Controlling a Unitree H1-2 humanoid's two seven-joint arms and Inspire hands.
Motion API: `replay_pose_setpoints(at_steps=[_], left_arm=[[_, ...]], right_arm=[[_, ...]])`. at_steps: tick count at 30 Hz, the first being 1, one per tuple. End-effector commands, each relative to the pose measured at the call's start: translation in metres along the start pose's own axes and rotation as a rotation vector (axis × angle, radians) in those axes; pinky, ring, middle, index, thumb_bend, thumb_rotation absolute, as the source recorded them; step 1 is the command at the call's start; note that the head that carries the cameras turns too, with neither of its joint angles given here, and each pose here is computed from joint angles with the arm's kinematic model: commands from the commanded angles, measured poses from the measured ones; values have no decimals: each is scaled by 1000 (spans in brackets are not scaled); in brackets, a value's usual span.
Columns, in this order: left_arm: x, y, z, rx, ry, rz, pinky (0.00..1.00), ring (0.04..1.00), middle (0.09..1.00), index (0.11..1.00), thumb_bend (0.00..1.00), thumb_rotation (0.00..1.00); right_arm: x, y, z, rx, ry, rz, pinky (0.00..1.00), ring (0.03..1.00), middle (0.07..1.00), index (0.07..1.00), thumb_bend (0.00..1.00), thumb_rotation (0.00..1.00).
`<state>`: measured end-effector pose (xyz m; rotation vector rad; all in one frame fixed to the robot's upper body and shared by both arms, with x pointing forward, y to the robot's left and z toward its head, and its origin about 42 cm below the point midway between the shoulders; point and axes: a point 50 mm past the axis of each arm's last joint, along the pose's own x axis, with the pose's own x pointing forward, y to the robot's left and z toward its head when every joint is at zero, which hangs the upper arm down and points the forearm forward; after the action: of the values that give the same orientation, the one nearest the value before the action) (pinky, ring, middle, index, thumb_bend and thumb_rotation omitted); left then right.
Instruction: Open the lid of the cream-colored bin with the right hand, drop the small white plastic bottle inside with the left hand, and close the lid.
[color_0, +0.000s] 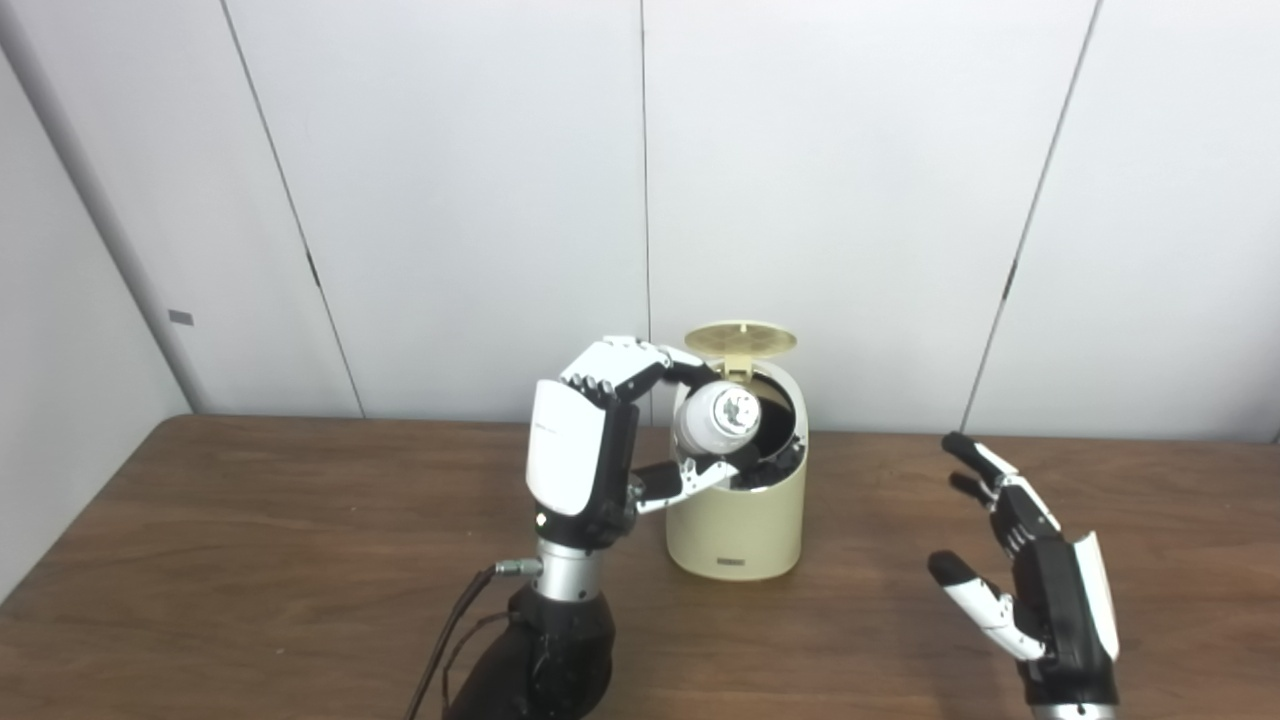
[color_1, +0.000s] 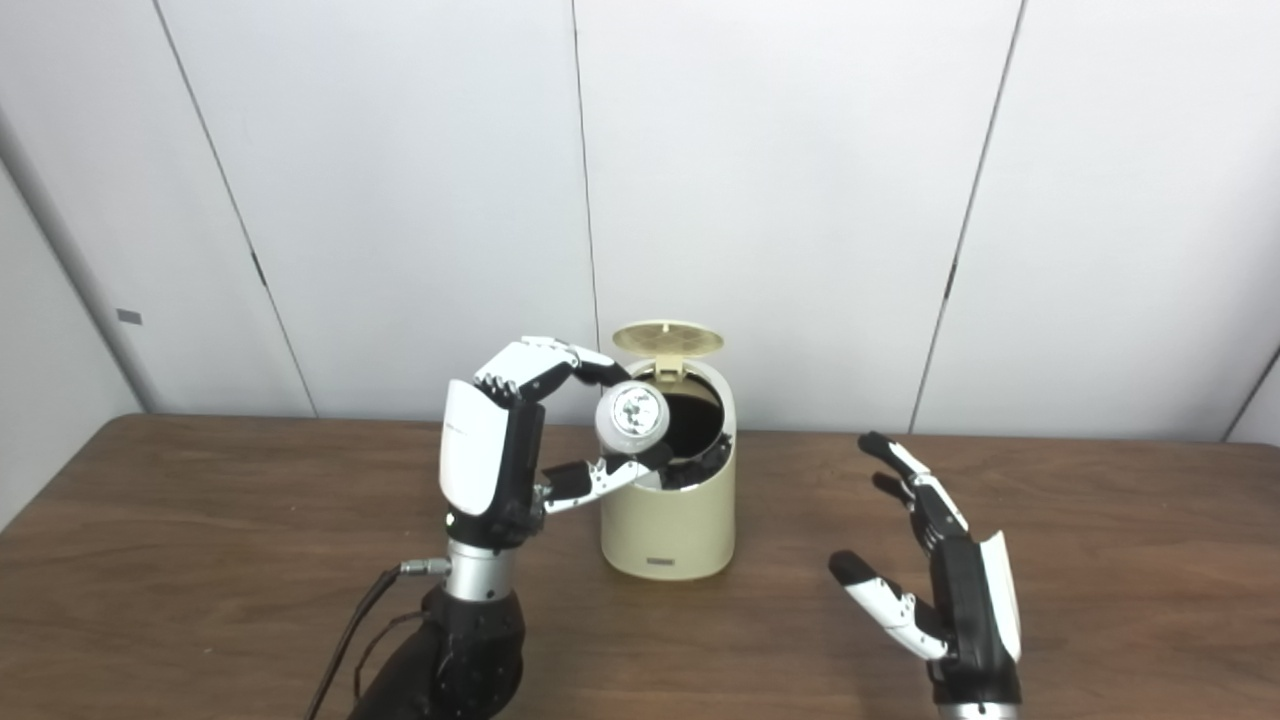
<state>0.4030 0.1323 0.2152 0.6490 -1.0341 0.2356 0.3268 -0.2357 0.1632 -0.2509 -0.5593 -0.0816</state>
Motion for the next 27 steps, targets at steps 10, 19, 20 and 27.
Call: replay_pose_setpoints(at_steps=[10,19,20,27], left_arm=[[21,-9,-4,-37,-44,41,323,420,516,480,502,0],[18,-17,-8,-52,-42,30,331,425,504,483,503,0],[18,-19,-7,-57,-45,28,335,431,501,480,504,0],[18,-31,-7,-76,-49,12,361,468,484,466,505,0]], right_arm=[[17,1,14,11,-109,-16,798,869,863,824,676,688],[16,2,12,12,-100,-18,817,878,863,812,682,678],[15,2,12,13,-101,-18,814,877,861,802,684,681],[11,5,16,7,-105,-23,835,882,860,801,652,667]])
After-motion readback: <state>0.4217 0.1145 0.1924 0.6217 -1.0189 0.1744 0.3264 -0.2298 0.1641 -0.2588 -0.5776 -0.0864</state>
